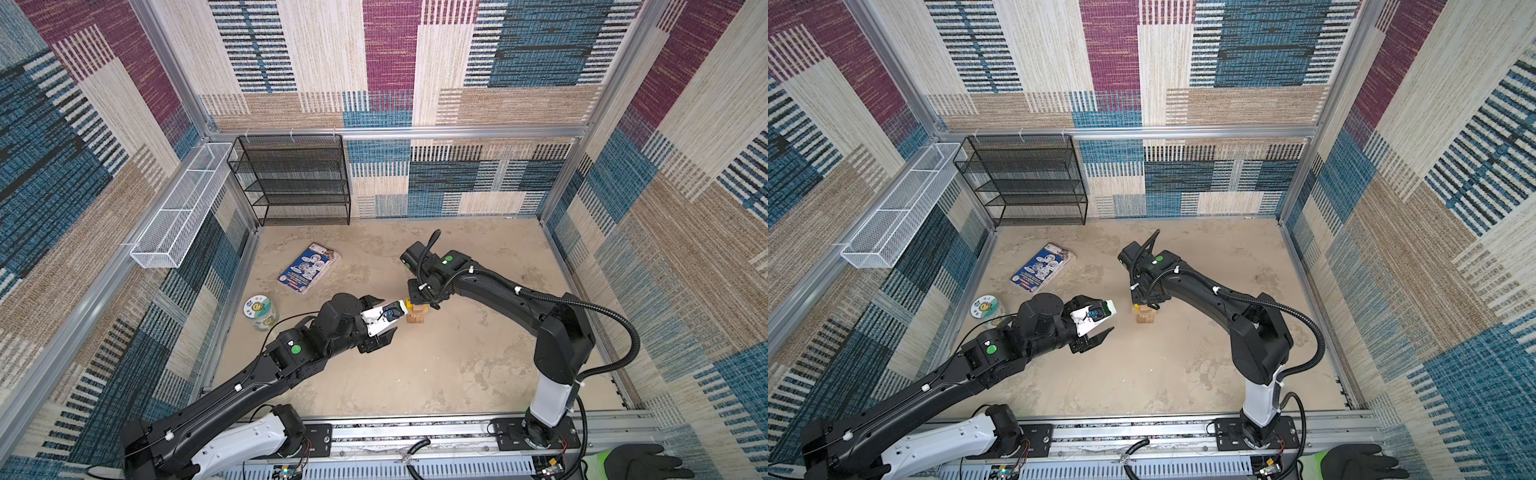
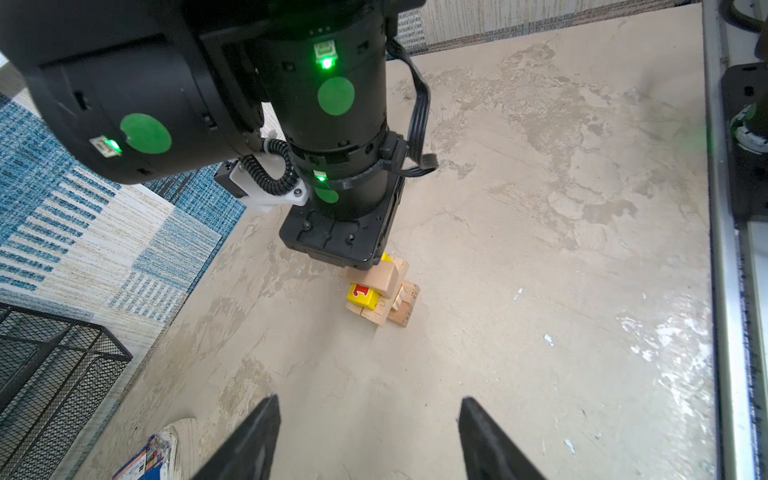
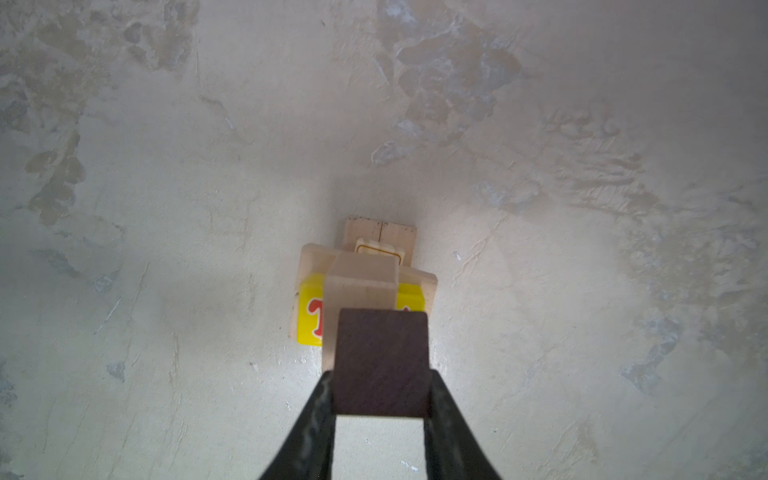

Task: Build the wood block tower
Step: 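Lower the dark brown cube onto the top of the arch block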

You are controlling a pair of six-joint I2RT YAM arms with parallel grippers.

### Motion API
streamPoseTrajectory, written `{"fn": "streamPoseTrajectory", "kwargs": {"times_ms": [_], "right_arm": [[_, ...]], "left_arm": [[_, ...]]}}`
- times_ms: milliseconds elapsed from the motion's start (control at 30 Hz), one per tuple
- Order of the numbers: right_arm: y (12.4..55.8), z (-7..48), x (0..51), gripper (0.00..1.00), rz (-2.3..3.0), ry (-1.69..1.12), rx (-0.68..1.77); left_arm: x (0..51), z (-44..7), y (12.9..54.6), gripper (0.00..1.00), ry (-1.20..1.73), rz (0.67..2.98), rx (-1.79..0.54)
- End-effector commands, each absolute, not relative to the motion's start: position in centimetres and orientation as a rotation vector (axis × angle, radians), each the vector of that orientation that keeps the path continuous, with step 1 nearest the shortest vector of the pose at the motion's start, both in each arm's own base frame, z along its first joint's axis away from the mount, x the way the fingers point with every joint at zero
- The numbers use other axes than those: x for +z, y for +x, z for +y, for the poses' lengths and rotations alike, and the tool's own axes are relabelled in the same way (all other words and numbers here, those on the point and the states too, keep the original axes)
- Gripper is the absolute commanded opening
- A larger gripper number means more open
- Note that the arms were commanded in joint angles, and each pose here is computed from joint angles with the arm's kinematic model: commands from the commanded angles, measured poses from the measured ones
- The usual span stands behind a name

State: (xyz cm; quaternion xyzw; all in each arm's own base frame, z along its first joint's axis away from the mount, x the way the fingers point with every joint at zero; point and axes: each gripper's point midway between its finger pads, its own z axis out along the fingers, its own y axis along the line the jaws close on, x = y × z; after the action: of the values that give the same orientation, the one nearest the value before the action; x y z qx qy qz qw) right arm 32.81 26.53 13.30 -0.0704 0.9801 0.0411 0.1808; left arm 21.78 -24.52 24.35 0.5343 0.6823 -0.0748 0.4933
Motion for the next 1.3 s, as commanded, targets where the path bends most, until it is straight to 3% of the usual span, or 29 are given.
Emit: {"fn": "streamPoseTrajectory", "kwargs": {"times_ms": [0,1267], "right_arm": [[33.1,27.1,13.5,0.25,2.76,-0.204,0.152],[33.4,28.1,13.5,0.3,2.777,-0.199,0.183]], "left_arm": [[24.8,-24.7,22.0,0.72,1.285,1.628,-0.18],[24.7,-24.0,22.0,0.72,1.273,1.621,-0.162]]}}
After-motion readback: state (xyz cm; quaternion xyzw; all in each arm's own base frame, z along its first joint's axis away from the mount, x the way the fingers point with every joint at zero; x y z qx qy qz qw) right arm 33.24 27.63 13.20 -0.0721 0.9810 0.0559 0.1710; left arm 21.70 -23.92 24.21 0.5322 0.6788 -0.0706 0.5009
